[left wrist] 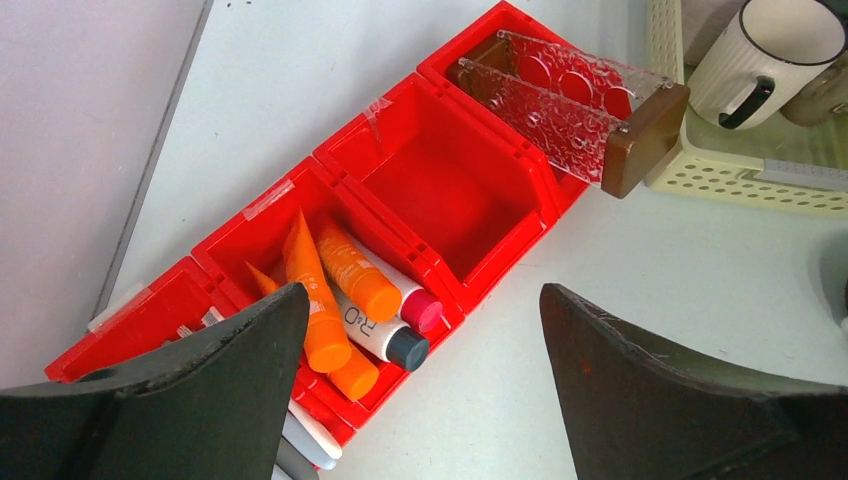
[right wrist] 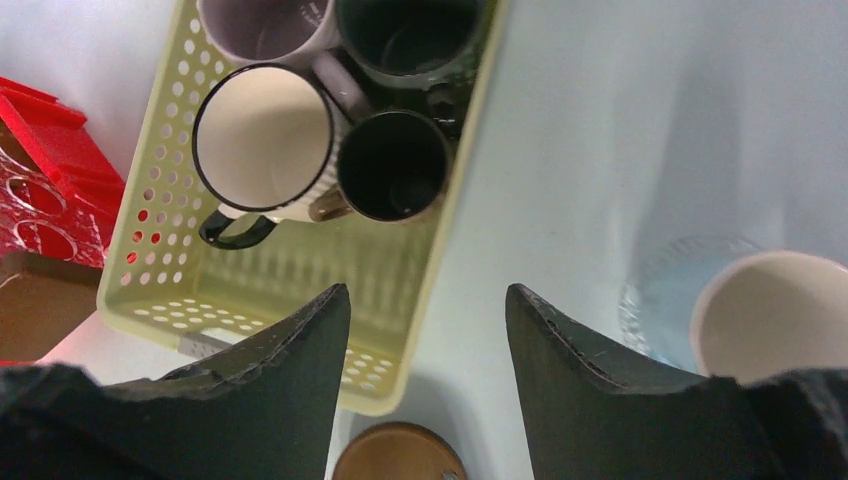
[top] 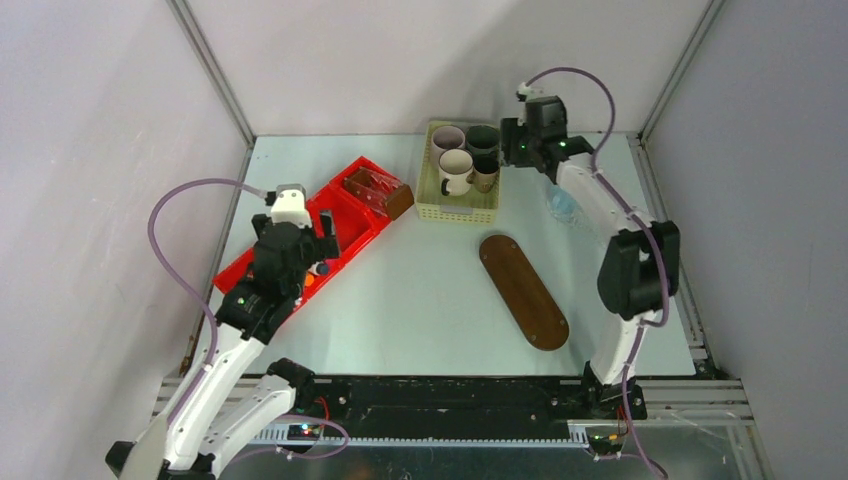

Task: Prepare toiletry sets of a toothbrush and toothpaste on the tray
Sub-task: Pick up the cup from the storage box.

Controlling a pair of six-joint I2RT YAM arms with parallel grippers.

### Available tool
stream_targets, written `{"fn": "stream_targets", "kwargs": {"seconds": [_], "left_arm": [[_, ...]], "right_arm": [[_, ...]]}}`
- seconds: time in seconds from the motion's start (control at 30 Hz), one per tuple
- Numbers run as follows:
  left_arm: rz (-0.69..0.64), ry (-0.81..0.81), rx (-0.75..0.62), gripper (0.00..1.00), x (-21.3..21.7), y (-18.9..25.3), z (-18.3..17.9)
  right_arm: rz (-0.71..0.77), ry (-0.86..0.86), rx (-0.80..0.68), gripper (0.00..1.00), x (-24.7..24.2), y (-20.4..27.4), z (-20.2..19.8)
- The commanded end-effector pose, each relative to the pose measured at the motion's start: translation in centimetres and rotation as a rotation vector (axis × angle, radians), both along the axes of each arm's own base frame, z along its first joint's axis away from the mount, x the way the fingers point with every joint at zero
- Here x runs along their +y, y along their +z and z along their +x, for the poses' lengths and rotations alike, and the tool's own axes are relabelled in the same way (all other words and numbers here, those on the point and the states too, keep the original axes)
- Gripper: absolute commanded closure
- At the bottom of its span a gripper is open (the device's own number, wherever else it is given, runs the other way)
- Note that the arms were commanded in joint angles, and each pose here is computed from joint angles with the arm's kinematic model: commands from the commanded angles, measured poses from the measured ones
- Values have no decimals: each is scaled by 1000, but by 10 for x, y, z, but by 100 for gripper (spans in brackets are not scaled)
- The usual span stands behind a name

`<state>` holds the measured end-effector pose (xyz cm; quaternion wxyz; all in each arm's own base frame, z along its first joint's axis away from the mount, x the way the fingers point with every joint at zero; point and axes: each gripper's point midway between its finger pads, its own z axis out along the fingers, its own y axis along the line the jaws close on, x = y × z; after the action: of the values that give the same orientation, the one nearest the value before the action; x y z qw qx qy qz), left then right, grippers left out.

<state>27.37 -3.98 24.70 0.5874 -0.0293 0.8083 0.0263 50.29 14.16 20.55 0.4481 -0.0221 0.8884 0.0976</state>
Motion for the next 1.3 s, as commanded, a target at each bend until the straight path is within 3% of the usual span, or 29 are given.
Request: {"fn": "stream_targets", "kwargs": {"seconds": [0.0, 0.37, 0.7, 1.1, 1.27], "left_arm": [[22, 32, -3, 7, 6, 0, 5], [50, 44, 44, 7, 6, -14, 11], [59, 47, 50, 7, 7, -16, 12], [60, 42, 53, 7, 6, -16, 12], [57, 42, 47, 7, 6, -15, 11]], "right_arm": [[-16, 41, -65, 39, 31, 7, 28], [35, 130, -84, 42, 101, -28, 70], [20, 100, -62, 47, 114, -76, 95], [39, 211, -15, 88, 132, -82, 66], [17, 238, 23, 92, 131, -77, 44]]}}
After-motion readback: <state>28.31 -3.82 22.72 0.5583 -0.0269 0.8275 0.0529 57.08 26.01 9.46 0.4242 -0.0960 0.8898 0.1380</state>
